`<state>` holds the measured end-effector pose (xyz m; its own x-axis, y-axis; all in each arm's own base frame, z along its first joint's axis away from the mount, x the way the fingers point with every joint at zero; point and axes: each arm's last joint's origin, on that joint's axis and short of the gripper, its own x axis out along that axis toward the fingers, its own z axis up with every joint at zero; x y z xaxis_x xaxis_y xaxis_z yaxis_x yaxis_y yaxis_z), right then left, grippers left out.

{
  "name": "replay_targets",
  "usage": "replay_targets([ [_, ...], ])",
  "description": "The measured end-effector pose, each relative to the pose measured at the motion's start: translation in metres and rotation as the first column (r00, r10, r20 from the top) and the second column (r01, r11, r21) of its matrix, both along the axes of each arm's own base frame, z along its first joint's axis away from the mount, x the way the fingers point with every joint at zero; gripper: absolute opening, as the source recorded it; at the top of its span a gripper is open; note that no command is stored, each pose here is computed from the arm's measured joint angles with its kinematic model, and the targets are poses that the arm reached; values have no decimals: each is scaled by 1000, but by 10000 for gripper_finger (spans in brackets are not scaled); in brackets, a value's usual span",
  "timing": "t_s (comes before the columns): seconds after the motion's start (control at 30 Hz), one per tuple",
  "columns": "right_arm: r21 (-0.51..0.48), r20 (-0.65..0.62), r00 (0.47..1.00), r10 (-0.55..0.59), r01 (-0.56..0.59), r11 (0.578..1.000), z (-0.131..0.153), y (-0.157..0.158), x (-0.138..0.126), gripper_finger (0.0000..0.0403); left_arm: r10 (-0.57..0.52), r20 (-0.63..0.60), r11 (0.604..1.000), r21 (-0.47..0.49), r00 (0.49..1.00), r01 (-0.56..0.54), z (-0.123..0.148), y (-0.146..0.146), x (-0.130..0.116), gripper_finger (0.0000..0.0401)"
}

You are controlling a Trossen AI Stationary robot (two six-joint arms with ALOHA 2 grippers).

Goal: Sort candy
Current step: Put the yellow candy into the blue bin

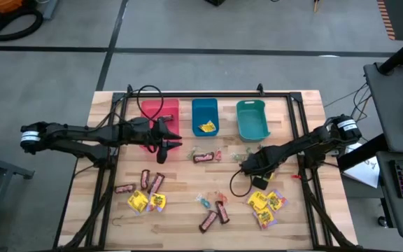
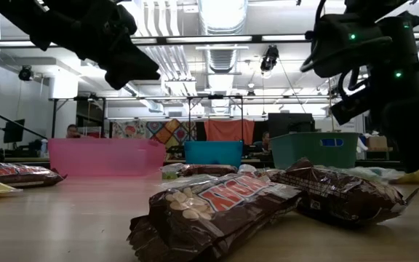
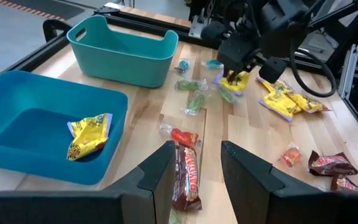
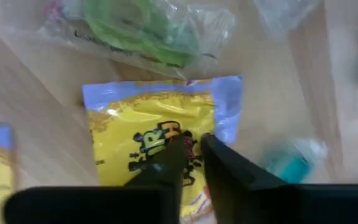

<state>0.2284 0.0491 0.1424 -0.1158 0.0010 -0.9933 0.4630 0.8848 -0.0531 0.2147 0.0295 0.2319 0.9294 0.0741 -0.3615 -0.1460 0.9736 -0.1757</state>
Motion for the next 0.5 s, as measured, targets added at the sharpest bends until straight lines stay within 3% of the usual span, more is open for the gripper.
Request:
replay_targets([
  [0.27,13,66,998,6,-7,1000,11,0,0,9,0,3,1000,1,1000,0,0,0,0,113],
  [0.5,-27,248,969,6,0,1000,43,-3,-8,8,3,4,1000,-6,1000,-3,0,0,0,113],
])
